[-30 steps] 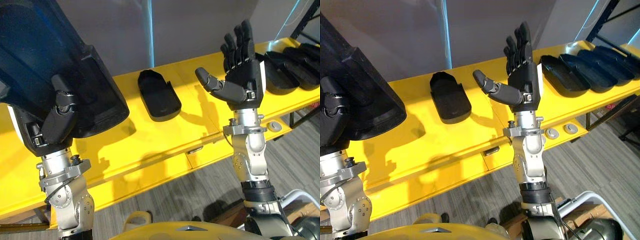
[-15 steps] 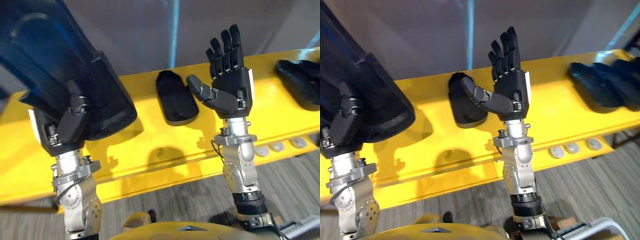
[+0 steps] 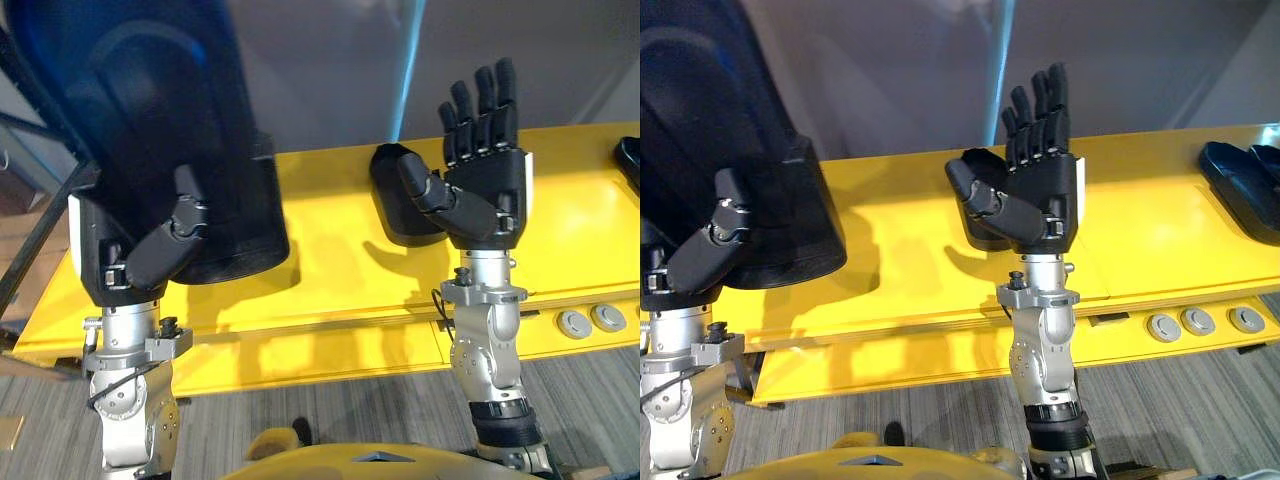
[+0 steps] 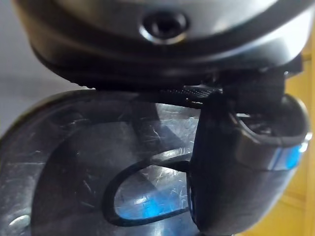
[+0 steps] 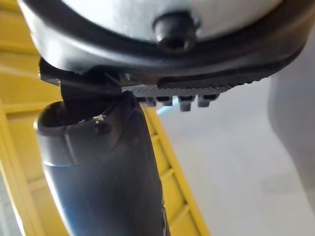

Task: Walk over and take three plastic housings, then place them on the shelf

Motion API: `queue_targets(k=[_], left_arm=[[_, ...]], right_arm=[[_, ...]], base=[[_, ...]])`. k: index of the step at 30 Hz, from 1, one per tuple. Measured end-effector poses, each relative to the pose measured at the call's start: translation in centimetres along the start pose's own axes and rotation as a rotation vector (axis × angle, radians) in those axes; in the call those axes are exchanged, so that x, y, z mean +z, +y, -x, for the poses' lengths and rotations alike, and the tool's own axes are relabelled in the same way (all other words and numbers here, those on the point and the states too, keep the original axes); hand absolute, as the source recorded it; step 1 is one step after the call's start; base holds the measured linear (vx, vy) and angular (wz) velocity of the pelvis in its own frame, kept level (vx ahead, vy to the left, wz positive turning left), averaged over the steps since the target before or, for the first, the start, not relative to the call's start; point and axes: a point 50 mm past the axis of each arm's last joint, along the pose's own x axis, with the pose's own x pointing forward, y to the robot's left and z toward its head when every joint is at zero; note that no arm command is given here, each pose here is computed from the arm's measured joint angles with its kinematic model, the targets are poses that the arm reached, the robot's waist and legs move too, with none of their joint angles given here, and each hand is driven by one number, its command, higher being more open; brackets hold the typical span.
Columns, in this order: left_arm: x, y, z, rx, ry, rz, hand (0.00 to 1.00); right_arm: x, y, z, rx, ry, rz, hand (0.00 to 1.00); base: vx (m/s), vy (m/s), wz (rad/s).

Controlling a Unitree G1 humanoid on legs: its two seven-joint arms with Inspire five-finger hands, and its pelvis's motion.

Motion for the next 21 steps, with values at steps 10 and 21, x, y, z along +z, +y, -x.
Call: queue_targets(k=[10,21], left_arm=[[-0.6,-0.9,-0.5,-0.023,0.043,0.040,0.00],[-7.0,-0.3,0.6,0.160,0.425,0.008,0.00]], right_arm=[[1.6,-2.2,-0.1,-0.061,-0.029,0.188,1.00],[3.6,-1.6,-0.2,-0.074,-0.103,0.229,1.00]], base=[[-0.09,-0.074,0.16],[-0.06,-0.009,-0.17]])
